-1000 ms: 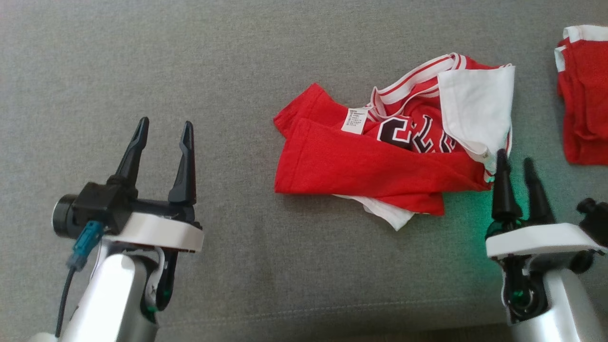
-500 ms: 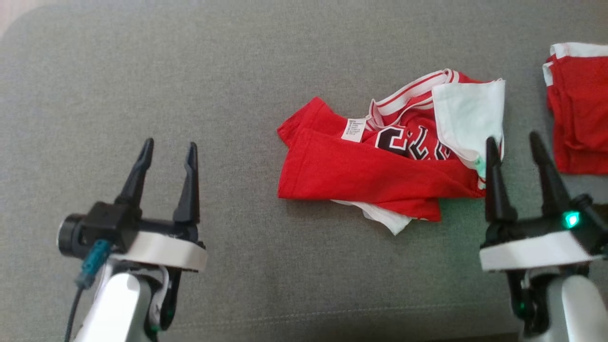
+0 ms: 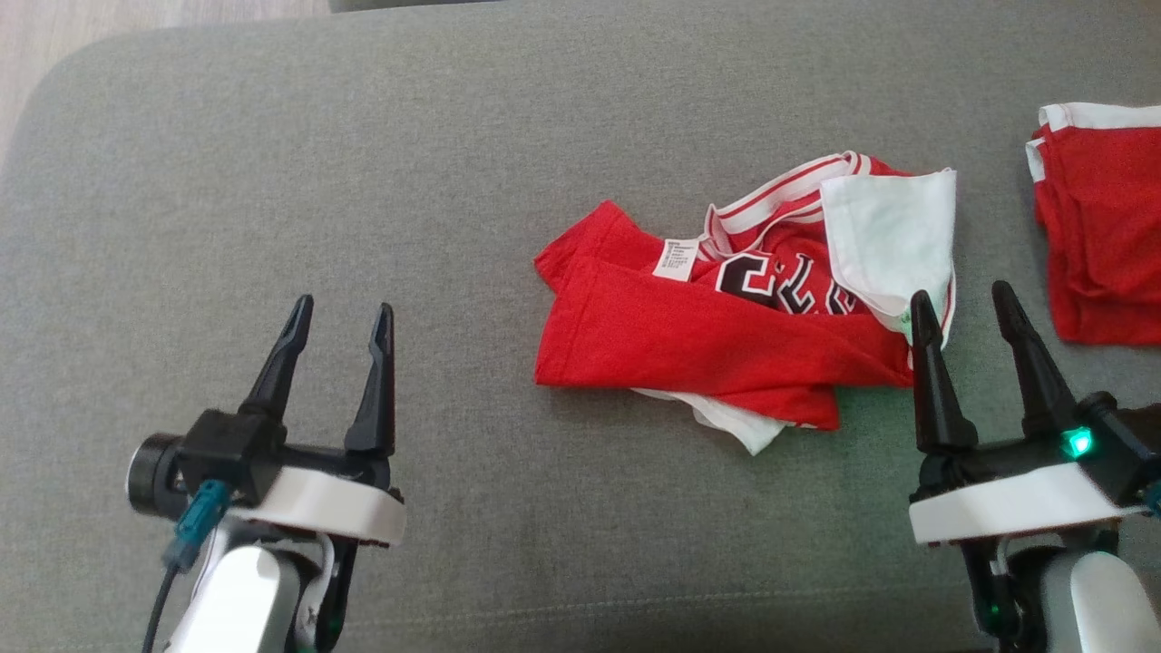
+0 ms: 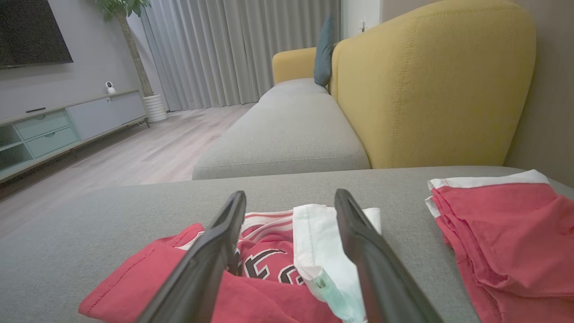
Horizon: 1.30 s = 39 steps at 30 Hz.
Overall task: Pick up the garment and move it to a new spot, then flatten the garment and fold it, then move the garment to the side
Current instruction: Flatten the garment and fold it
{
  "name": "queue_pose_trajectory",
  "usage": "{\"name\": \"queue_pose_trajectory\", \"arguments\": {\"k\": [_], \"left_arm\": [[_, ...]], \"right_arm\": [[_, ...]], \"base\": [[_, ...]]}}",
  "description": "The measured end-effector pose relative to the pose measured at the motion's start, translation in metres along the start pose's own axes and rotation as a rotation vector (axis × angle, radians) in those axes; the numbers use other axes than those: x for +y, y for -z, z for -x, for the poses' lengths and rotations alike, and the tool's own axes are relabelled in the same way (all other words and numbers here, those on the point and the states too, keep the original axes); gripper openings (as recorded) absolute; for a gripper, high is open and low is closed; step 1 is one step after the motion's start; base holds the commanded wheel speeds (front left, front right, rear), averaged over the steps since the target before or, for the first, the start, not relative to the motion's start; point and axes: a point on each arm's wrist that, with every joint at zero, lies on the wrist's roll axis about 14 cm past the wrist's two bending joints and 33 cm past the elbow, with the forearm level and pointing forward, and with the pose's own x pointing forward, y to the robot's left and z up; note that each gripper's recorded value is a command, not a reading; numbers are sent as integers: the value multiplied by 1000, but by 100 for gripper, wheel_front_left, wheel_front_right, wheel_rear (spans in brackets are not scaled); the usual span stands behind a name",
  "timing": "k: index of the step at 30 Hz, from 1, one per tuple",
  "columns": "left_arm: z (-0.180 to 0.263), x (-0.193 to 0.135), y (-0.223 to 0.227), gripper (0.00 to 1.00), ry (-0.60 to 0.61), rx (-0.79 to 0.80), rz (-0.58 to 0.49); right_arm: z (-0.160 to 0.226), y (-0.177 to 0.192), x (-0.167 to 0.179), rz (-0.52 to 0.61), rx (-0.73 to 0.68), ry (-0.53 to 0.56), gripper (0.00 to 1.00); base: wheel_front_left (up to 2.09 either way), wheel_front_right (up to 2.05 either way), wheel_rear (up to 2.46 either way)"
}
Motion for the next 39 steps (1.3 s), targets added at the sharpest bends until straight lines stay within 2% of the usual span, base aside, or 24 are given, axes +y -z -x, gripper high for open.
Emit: {"name": "queue_pose_trajectory", "arguments": {"k": [9,12,17,23,24,25,26,28,32,33,35,39], "left_arm": [[1,-2,4,100,3,13,4],[0,-1,6,100,0,19,5],[-6,2,14,100,-5,36,11],[-16,6,20,100,-8,41,13],[-16,6,21,100,-8,43,14],[-16,7,23,100,-9,48,14],[-16,7,25,100,-9,53,14],[-16,7,26,100,-9,57,14],[-18,4,27,100,-1,59,16],[-18,4,27,100,-1,59,16],[-19,1,27,100,7,58,23],[-21,-2,26,100,17,53,23]], "right_arm": [[-1,7,0,-9,31,0,100],[0,23,-6,-10,96,18,100],[-2,76,-14,25,281,35,100],[-26,90,-23,45,319,48,100],[-28,91,-25,42,316,53,71],[-28,91,-28,38,313,64,7],[-27,92,-34,27,313,82,0],[-26,91,-39,10,306,100,0],[-12,88,-62,-124,248,192,0],[-12,88,-62,-124,248,192,0],[7,95,-71,-244,238,250,0],[28,109,-79,-307,261,307,0]], "base": [[0,0,0],[0,0,0],[0,0,0],[0,0,0],[0,0,0],[0,0,0],[0,0,0],[0,0,0],[0,0,0],[0,0,0],[0,0,0],[0,0,0]]}}
